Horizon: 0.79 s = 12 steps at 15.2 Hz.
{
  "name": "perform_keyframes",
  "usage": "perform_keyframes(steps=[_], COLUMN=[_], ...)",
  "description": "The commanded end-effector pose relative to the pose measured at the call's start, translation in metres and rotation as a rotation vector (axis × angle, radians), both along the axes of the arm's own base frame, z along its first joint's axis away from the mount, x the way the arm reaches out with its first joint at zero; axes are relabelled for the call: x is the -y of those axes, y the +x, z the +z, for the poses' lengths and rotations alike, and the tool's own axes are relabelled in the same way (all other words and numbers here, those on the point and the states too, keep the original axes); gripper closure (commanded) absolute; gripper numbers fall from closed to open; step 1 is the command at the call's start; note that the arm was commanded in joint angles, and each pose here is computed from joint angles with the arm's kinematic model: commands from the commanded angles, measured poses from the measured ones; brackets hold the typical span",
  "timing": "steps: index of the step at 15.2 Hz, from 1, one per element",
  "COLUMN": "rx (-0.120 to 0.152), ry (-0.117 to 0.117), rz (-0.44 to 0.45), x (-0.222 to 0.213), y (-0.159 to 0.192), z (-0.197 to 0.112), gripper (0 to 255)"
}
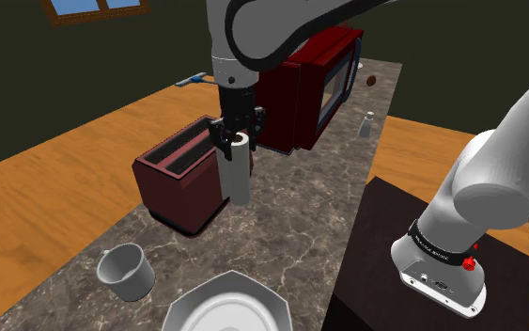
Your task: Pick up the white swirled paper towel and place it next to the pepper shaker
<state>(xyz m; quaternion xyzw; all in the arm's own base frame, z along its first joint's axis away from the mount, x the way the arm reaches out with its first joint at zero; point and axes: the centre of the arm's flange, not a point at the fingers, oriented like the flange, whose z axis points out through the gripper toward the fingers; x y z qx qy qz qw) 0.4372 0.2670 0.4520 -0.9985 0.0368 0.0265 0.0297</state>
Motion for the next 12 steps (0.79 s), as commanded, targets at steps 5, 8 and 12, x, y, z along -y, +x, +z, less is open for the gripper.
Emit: perform_keyframes(steps=[5,8,12], rx=[0.0,0.0,0.0], ry=[0.0,0.0,0.0], rz=[0.0,0.0,0.0], x=[0.0,0.0,0.0], y=[-0.001,-0.001,-0.001], z=[0.032,0.048,0.069], gripper=[255,255,255])
